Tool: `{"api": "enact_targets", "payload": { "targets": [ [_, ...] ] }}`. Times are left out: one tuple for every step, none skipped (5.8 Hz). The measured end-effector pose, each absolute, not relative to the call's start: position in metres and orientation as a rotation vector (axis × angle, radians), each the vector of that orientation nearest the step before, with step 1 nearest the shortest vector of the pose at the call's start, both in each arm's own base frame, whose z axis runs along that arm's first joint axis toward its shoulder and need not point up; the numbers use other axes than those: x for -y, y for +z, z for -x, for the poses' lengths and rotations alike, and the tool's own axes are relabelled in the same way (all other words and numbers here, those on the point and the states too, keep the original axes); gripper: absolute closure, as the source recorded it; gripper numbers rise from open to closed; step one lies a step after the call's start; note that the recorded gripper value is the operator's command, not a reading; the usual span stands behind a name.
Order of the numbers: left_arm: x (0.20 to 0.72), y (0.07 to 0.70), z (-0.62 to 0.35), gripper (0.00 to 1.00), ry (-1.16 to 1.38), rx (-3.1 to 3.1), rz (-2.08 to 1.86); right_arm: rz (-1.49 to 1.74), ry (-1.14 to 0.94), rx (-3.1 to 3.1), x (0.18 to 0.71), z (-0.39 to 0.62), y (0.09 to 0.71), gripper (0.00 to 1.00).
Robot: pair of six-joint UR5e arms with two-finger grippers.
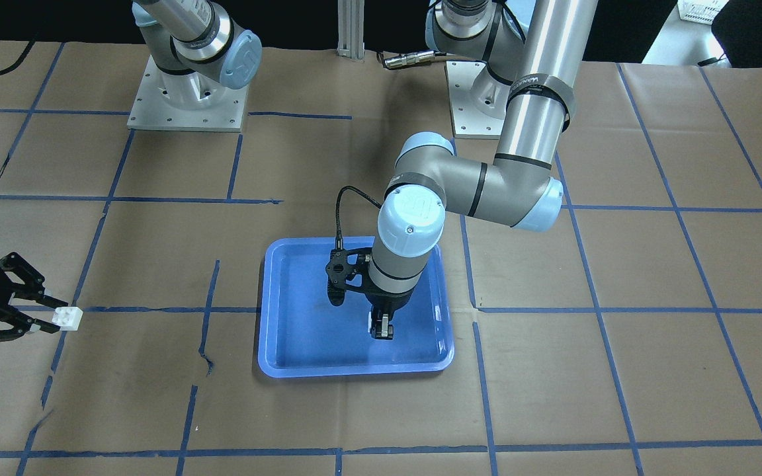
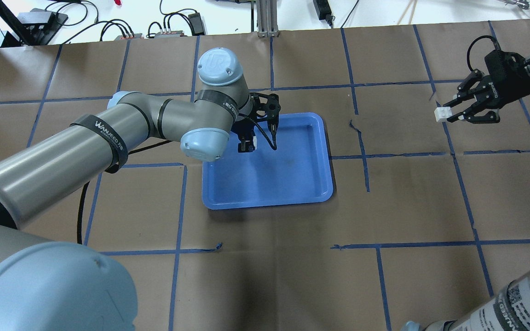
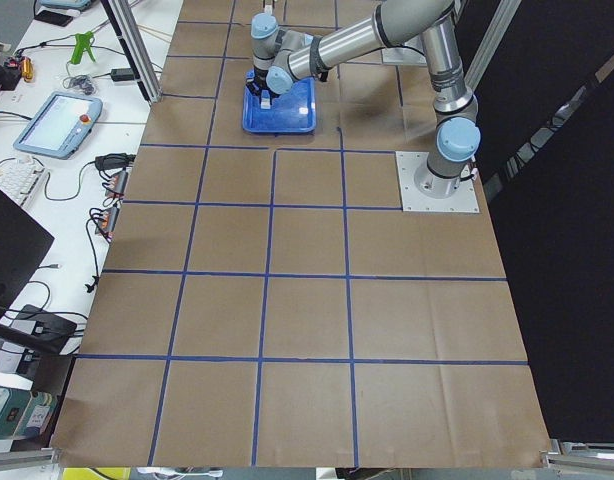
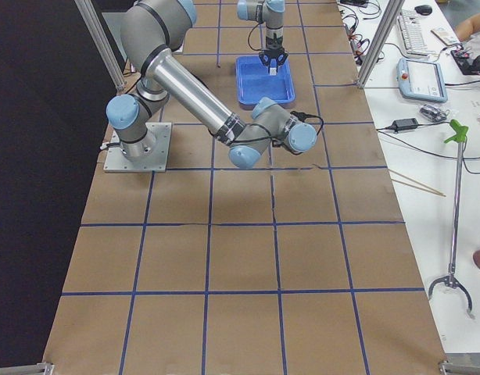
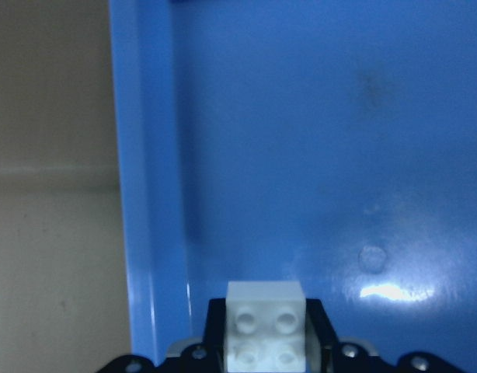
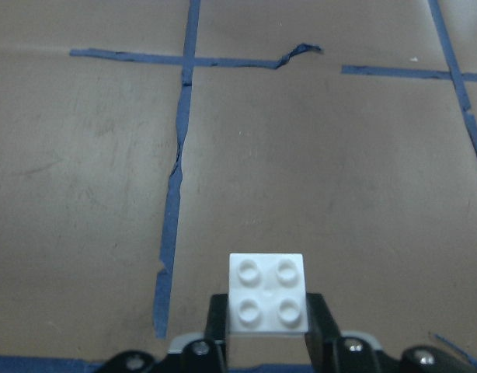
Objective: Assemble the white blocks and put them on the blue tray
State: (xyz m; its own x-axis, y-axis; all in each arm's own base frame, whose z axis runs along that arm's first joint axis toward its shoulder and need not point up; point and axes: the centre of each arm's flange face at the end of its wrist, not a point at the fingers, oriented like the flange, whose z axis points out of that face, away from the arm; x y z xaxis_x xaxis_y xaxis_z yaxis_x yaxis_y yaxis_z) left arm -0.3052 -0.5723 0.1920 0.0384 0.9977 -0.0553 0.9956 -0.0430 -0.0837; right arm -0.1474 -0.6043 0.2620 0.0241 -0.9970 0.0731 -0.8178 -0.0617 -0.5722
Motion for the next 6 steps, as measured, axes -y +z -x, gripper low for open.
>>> {"api": "enact_targets", "payload": {
  "targets": [
    [0.566,0.186,0.306,0.03,0.142,2.151,2.249,1.917,-0.686,-1.826,0.597,0.126,0.269,0.69],
    [0.565,0.187,0.305,0.02,0.144,2.15,2.253,1.888,-0.712,-1.804,0.585,0.109,0.267,0.69],
    [0.566,0.196,0.304,0.02,0.144,2.152,2.253,1.869,-0.73,-1.775,0.575,0.089,0.263,0.69],
    [0.567,0.217,0.299,0.02,0.138,2.16,2.247,1.868,-0.729,-1.743,0.569,0.069,0.257,0.69],
    [0.568,0.253,0.284,0.02,0.117,2.181,2.224,1.871,-0.722,-1.718,0.566,0.054,0.252,0.69],
    [0.565,0.301,0.256,0.02,0.082,2.208,2.183,1.867,-0.734,-1.695,0.564,0.04,0.246,0.69]
  ]
}}
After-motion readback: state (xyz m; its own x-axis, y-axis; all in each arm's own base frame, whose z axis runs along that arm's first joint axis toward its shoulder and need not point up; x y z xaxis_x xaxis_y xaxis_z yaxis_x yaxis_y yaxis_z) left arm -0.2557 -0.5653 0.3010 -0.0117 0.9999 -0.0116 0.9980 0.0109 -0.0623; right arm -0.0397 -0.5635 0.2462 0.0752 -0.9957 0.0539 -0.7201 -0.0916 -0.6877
